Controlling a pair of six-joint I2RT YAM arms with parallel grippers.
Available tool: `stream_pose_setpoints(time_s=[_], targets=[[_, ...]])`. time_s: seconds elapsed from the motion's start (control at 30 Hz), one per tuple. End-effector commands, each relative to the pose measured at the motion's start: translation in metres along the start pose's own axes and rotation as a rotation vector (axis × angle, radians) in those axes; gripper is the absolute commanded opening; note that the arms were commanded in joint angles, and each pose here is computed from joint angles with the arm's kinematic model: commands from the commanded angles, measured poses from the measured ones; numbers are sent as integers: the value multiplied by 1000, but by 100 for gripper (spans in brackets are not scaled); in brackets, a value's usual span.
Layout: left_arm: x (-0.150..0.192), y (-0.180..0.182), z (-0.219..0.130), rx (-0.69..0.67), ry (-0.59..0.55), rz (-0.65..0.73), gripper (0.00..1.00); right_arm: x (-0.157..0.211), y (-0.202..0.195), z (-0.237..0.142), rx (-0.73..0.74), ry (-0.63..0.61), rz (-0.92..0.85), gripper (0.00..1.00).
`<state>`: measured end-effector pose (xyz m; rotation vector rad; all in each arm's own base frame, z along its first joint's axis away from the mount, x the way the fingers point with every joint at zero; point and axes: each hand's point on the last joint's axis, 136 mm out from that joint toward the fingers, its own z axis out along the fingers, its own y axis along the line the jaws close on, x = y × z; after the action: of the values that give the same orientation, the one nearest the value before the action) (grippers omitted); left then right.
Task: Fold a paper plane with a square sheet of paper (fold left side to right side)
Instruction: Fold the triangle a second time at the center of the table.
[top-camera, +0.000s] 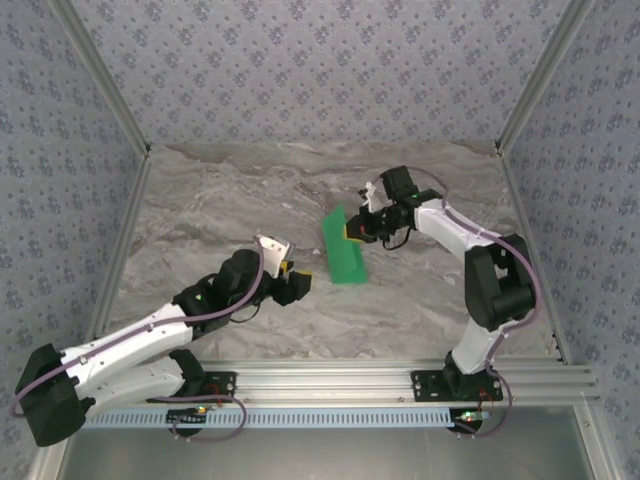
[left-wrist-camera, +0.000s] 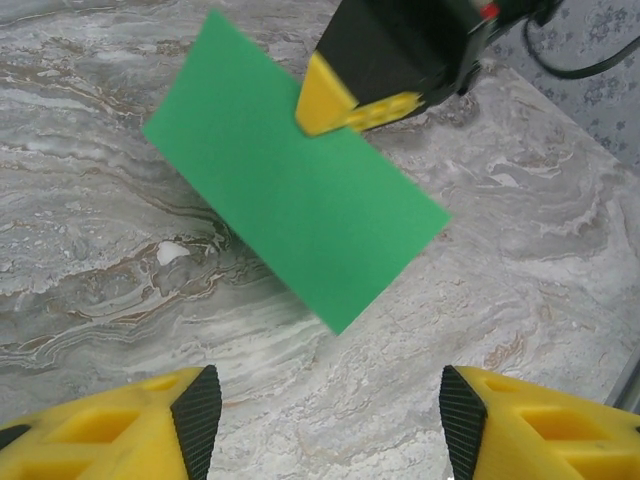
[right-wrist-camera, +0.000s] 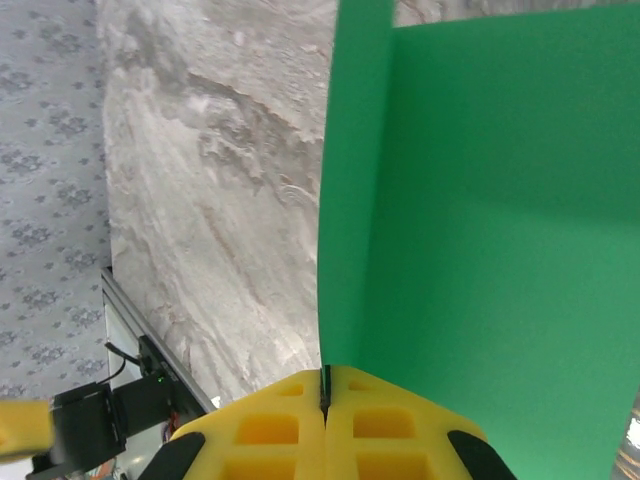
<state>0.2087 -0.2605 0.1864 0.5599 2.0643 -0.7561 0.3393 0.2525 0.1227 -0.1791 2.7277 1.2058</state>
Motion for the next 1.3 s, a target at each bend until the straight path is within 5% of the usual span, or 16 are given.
stream_pose_setpoints(time_s=[0.0, 0.17, 0.3, 0.43, 0.9, 1.27], targets=[[-3, -1, -2, -8, -6, 36, 63, -15, -7, 14, 13, -36, 43, 0], [6, 1, 8, -18, 40, 57, 63, -15, -15, 28, 60, -34, 71, 0], [13, -2, 20, -17, 80, 78, 63, -13, -26, 34, 75, -14, 83, 19], [14, -7, 31, -28, 87, 106, 65, -18, -36, 34, 77, -16, 104, 27], [25, -43, 91, -64, 193, 288, 70, -26, -32, 30, 17, -17, 131, 27], [47, -27, 141, -289, 325, 337, 72, -22, -34, 31, 19, -8, 137, 27]])
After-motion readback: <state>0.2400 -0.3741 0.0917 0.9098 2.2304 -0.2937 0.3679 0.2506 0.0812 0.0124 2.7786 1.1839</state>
